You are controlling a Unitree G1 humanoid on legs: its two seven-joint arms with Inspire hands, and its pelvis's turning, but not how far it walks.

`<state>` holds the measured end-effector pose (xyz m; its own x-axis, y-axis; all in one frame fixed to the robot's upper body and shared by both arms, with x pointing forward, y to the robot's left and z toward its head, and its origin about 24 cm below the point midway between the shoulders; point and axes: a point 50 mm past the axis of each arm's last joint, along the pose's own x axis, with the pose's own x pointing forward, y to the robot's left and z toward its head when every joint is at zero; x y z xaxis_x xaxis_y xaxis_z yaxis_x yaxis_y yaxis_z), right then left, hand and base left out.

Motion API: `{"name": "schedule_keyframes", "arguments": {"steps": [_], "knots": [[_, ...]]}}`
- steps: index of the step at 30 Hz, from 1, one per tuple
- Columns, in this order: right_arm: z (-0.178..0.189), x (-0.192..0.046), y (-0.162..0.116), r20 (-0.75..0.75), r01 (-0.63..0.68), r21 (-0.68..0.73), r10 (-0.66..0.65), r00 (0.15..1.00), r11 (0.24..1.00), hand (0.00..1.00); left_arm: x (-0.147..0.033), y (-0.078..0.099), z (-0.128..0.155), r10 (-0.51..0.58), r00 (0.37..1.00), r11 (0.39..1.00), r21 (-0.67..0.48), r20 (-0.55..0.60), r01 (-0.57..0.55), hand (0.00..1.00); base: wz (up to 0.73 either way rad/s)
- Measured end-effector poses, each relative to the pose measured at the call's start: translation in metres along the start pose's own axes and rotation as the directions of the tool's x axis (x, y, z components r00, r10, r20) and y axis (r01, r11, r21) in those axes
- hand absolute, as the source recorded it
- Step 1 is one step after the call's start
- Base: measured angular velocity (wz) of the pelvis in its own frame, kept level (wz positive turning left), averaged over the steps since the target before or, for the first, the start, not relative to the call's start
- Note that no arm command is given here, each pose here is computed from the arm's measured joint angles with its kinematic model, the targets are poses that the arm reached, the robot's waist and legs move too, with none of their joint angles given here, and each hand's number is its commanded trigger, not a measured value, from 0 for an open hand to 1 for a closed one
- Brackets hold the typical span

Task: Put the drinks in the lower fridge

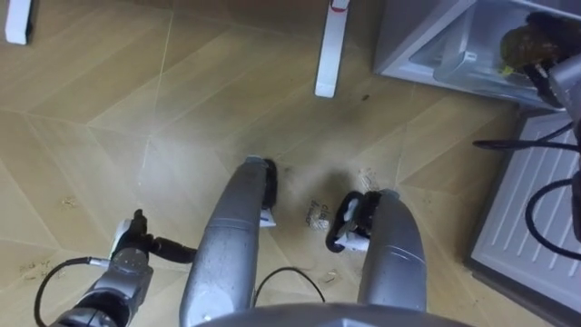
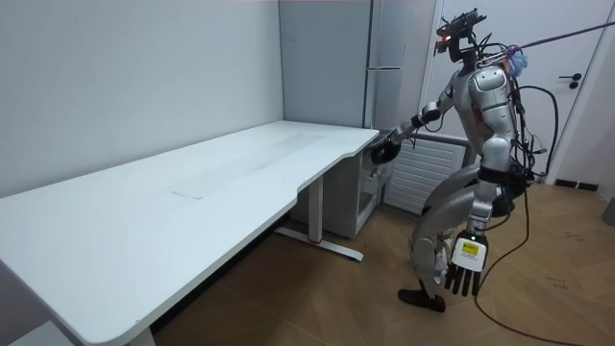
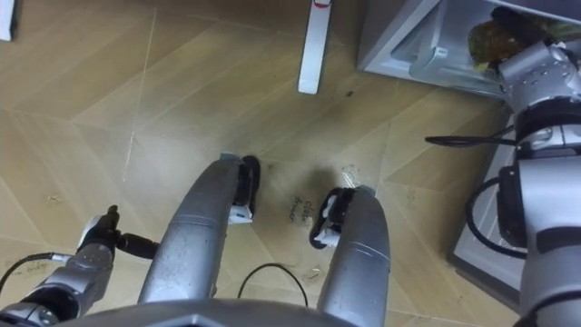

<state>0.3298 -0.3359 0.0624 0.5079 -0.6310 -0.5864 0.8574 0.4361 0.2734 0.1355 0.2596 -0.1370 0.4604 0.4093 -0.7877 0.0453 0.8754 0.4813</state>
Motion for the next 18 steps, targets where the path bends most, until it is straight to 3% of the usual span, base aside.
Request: {"name": "schedule_keyframes", "arguments": {"steps": [18], "knots": [[0.004, 0.002, -0.005, 0.037, -0.005, -0.021, 0.006, 0.999, 1.0, 0.0, -0.002, -0.001, -0.012, -0.037, 0.999, 0.999, -0.002, -0.029, 0.037, 0.0, -0.03]]}}
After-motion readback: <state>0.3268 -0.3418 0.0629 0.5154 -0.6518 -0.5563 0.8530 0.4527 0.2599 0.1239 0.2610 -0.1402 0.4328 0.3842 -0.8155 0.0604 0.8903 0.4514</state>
